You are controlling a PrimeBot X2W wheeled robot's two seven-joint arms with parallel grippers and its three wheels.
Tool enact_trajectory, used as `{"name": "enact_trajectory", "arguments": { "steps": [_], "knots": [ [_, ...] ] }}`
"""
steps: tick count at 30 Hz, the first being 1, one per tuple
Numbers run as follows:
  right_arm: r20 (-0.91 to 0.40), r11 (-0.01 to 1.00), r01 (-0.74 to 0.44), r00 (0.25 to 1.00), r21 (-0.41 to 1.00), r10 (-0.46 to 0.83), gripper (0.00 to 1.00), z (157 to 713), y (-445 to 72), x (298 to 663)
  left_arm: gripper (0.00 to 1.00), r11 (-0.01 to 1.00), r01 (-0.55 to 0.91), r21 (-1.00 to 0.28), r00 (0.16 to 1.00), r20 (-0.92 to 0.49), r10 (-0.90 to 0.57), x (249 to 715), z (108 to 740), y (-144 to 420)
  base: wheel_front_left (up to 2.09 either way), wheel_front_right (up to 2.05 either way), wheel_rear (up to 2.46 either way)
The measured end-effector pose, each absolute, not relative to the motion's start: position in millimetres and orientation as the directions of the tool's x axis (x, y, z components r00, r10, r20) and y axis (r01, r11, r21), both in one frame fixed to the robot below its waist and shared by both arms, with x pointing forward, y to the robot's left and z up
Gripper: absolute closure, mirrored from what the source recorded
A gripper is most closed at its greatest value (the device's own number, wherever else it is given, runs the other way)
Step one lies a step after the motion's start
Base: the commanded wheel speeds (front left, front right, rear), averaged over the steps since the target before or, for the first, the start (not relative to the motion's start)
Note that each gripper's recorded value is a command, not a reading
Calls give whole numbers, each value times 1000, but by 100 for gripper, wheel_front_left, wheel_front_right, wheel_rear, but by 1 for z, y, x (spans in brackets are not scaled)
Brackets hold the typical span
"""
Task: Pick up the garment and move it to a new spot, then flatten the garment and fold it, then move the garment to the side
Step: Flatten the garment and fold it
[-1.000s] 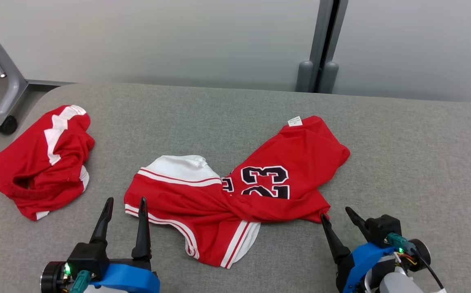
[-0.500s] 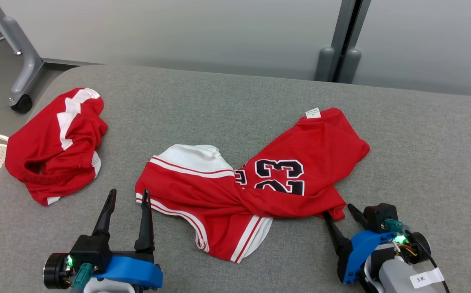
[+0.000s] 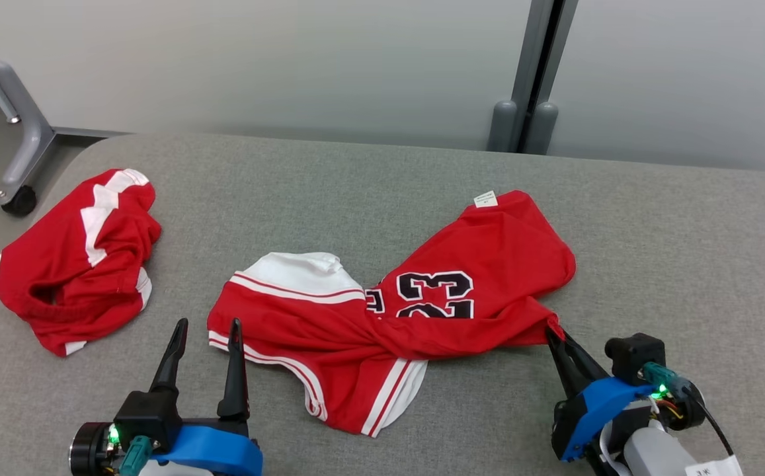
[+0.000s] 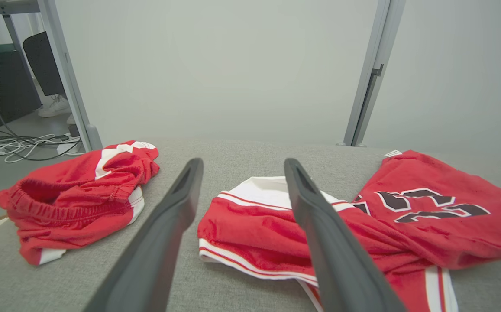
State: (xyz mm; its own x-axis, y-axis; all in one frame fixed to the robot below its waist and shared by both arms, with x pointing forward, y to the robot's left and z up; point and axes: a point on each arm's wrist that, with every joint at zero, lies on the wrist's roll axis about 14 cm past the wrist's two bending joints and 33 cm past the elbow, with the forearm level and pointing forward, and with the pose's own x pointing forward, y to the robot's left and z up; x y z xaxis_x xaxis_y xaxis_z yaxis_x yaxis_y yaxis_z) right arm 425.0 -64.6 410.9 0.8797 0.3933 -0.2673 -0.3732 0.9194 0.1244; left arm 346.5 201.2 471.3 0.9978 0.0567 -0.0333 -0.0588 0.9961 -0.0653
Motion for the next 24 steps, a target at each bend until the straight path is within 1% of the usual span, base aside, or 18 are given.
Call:
{"name": "enact_trajectory", "arguments": {
  "steps": [6,12,17,24],
  "knots": [
    [-127,930,-358,922,83,366,100,452,-88,417,0,997,-31,-72,999,-27,30,341,472,192,0,0,0],
    [8,940,-338,941,42,338,100,490,-107,401,0,997,2,-79,1000,-16,-3,340,475,181,0,0,0],
    [102,939,-345,934,9,342,100,520,-110,387,0,996,26,-83,1000,-12,-27,341,476,174,0,0,0],
    [246,930,-362,898,-61,366,100,584,-105,376,0,995,52,-87,999,-11,-53,345,476,165,0,0,0]
  ]
}}
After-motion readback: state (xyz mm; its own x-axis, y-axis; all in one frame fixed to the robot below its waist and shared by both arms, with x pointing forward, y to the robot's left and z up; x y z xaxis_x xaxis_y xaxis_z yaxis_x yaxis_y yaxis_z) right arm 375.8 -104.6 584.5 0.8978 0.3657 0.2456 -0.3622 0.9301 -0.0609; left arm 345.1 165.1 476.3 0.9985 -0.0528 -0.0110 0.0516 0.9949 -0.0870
